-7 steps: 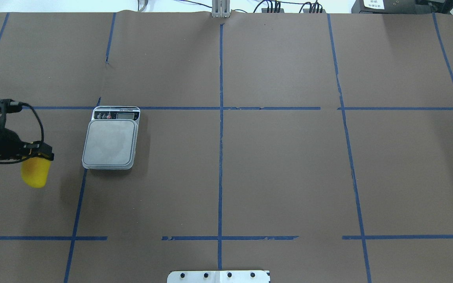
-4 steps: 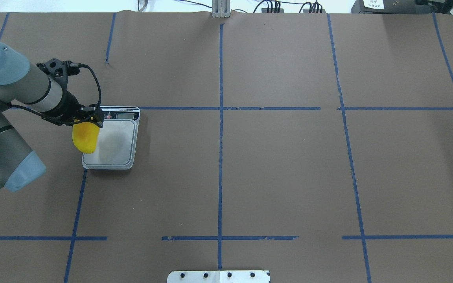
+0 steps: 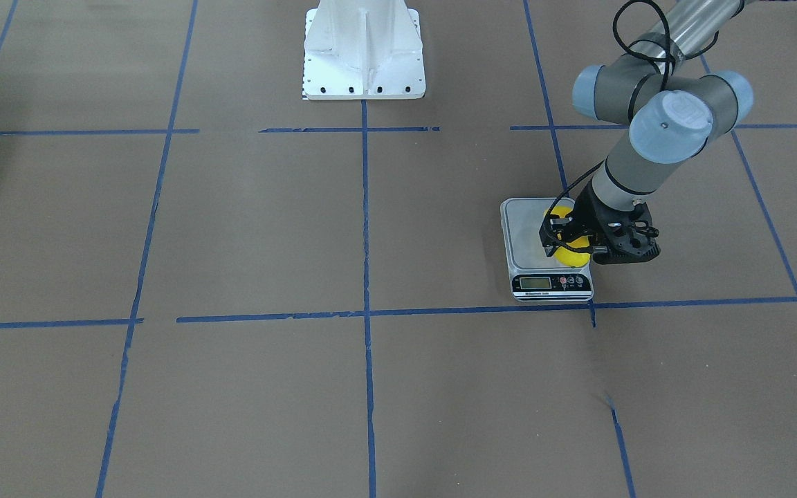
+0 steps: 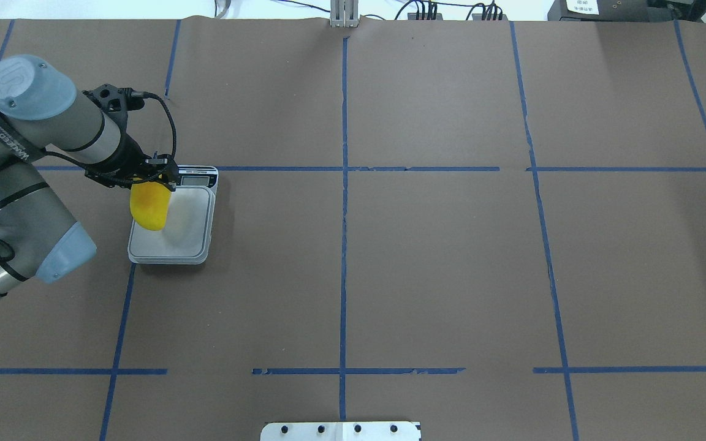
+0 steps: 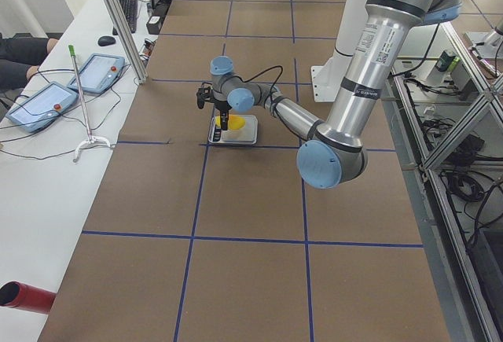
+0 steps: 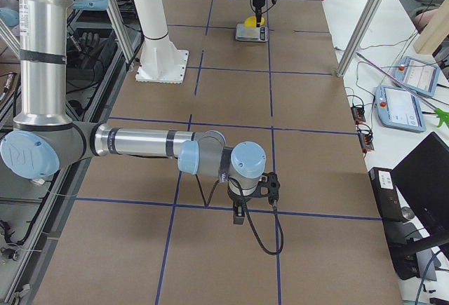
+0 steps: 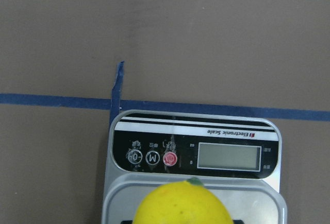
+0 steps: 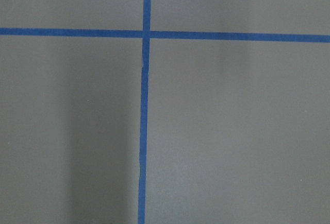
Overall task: Weigh mango
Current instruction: 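Lower the mango onto the scale pan and open the left gripper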
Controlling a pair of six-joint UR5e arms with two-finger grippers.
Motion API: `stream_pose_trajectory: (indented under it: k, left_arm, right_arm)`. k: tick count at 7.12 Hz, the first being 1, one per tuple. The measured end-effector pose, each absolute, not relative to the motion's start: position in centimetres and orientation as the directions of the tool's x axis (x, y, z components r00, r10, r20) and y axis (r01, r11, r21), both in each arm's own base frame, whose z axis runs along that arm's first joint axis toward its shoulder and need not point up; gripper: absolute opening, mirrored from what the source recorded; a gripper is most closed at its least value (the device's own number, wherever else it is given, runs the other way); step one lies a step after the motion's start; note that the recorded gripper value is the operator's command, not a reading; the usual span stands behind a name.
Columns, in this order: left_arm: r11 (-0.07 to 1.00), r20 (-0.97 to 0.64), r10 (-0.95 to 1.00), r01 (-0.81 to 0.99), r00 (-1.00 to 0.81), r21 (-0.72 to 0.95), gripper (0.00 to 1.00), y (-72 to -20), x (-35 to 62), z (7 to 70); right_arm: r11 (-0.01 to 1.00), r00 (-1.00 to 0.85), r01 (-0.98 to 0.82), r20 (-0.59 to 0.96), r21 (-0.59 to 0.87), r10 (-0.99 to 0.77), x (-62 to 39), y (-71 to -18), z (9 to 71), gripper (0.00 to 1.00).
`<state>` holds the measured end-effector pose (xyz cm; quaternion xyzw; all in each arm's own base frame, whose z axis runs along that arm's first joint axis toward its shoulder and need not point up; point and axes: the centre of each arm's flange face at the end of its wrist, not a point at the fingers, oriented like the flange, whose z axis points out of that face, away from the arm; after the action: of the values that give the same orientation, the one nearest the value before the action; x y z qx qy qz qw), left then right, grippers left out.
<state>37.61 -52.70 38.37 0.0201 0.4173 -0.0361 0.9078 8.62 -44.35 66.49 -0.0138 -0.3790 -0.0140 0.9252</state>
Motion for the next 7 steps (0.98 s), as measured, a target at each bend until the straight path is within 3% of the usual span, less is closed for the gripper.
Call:
stream_pose_trajectory:
  k: [2,3,4,7]
  left_arm:
    - [0.998,-0.756,-0.041,0.064,0.653,0.001,0.00,-52.0,38.9,38.5]
    - [0.999,-0.755,-0.035,0.054,0.654,0.000,0.65,-51.6,39.5,38.6]
    - [0.999,-0.754,-0.032,0.048,0.656,0.000,1.00,-51.3,39.9,38.6]
    - [0.999,-0.760,-0.021,0.049,0.649,0.014,1.00,-51.0,39.6,38.0]
  right_arm:
    - [0.999,0.712,0.036,0.702,-0.015,-0.015,8.6,-44.4,66.5,1.00]
    - [0.999,0.712,0.036,0.702,-0.015,-0.015,8.6,-44.4,66.5,1.00]
    - [0.999,0.712,0.036,0.702,-0.015,-0.015,8.6,-44.4,66.5,1.00]
    - [0.999,0.712,0.036,0.702,-0.015,-0.015,8.6,-44.4,66.5,1.00]
